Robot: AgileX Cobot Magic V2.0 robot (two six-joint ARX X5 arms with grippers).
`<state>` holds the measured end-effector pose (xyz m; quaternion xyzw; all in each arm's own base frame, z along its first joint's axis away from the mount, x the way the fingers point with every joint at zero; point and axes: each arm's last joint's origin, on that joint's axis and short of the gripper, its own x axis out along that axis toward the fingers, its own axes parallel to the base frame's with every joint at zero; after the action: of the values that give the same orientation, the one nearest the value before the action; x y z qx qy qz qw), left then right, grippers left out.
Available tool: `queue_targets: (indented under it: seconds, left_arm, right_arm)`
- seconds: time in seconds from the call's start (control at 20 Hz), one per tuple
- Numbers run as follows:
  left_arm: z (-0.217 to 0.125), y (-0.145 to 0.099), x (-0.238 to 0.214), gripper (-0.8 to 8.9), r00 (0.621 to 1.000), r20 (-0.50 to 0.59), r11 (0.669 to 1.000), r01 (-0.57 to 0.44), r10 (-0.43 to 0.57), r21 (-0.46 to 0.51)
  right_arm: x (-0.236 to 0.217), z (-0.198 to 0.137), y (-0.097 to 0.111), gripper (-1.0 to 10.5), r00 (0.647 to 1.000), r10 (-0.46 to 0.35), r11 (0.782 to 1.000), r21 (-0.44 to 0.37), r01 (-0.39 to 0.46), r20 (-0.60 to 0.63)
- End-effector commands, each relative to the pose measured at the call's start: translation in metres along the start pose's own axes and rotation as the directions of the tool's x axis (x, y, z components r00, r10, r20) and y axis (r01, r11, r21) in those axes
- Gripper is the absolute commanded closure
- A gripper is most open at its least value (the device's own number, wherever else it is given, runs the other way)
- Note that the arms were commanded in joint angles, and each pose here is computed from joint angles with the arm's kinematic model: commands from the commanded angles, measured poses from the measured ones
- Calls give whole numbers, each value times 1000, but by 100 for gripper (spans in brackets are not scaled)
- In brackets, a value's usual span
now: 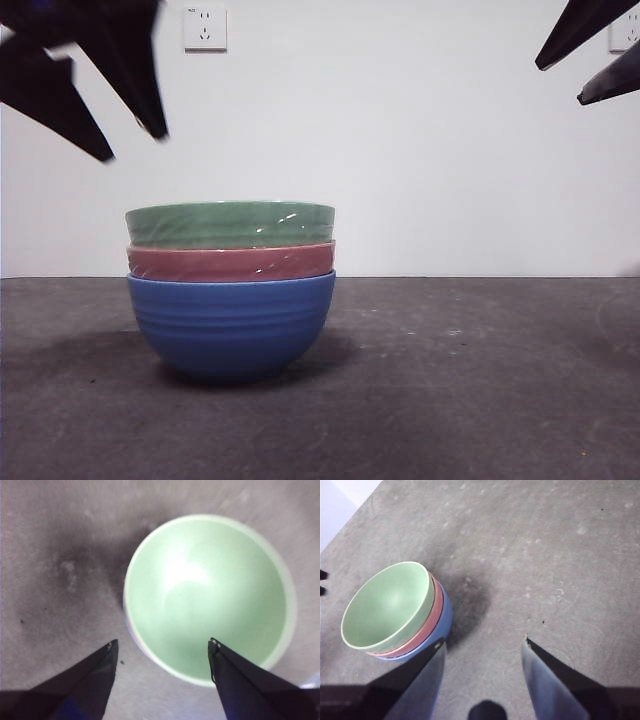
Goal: Pick up the green bowl on the top,put the green bowl on the left,pick up the red bowl in the middle,put the red bowl on the right
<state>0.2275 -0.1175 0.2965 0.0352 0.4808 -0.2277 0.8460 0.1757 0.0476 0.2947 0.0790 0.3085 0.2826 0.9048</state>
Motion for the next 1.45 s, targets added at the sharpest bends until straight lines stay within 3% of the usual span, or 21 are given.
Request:
queue_targets:
  seconds: [0.05,0.3,0.45,0.55,1.05,1.45]
  left_arm:
    - [0,-5,23,508,995,-75,997,-64,67,42]
    - [-1,-5,51,512,982,-164,995,-85,93,53]
    - [1,-5,52,728,985,-146,994,-90,97,55]
    - [1,-5,52,817,985,-141,994,-93,100,55]
    - [17,-7,39,819,991,-77,994,-101,105,52]
    - [47,-17,-35,820,991,-17,984,-130,133,123]
  right_arm:
    - [0,1,1,694,1000,6,1000,-6,-5,7]
    - [0,1,1,694,1000,6,1000,-6,-6,7]
    - [0,2,1,694,1000,6,1000,-7,-6,8]
    - [0,2,1,695,1000,6,1000,-7,-6,8]
    - [0,2,1,695,1000,3,1000,-6,-3,8]
    - [0,1,1,695,1000,4,1000,-6,-4,8]
